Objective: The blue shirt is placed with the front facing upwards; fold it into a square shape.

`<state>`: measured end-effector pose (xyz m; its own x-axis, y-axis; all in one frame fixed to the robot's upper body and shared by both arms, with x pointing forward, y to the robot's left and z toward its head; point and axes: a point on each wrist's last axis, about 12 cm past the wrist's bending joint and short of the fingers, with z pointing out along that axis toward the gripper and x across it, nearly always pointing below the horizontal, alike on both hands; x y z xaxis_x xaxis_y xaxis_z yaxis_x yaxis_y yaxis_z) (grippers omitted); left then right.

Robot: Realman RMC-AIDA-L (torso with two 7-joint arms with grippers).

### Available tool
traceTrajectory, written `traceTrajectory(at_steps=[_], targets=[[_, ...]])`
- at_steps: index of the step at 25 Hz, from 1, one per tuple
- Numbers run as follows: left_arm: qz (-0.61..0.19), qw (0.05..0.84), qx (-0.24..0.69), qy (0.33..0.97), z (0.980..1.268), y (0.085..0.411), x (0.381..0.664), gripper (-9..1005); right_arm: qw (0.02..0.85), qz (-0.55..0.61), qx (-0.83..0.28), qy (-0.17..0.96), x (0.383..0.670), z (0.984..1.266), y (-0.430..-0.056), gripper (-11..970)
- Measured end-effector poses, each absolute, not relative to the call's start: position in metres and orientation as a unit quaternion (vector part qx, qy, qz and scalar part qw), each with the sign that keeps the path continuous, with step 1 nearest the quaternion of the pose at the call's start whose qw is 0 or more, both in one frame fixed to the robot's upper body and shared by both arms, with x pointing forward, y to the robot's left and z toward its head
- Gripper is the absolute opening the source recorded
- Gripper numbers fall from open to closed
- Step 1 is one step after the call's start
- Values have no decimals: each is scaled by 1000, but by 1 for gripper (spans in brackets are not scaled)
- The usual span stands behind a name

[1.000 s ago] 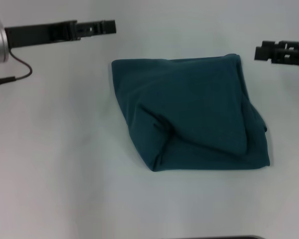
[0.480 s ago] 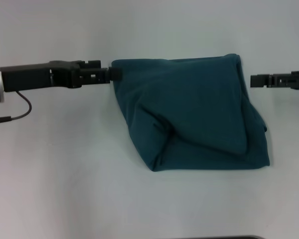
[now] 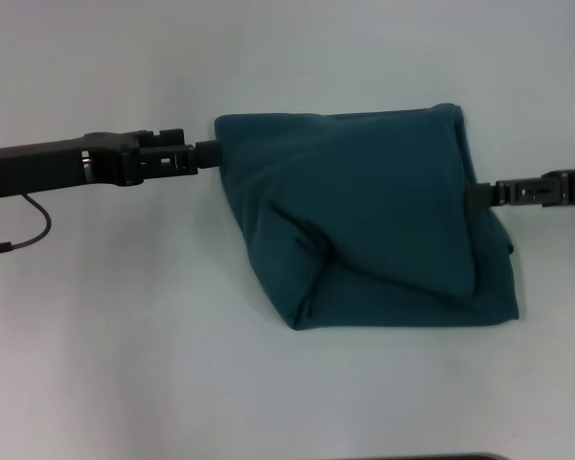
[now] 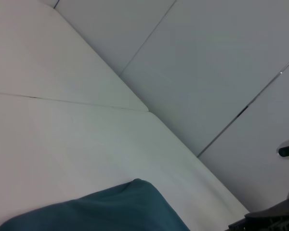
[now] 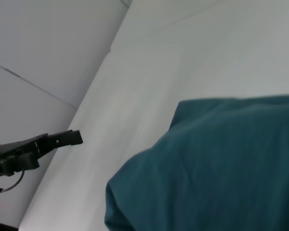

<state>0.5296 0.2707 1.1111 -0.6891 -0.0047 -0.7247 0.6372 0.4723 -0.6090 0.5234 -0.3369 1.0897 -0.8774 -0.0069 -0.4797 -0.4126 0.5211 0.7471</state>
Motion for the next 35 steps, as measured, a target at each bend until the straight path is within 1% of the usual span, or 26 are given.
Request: traceTrajectory(at_steps=[12, 19, 24, 35], targets=[[-459, 353, 199, 790, 1110, 278, 531, 967, 172, 499, -81, 845, 490, 1064, -341, 683], [-458, 357, 202, 789, 1111, 278, 532, 967, 166, 502, -53, 847, 476, 1055, -347, 682], [-457, 357, 204, 789, 1111, 279, 531, 967, 166, 495, -37, 852, 476, 1051, -347, 681], [-458, 358, 206, 787, 1109, 277, 531, 966, 169, 472, -26, 865, 488, 1042, -337, 679]])
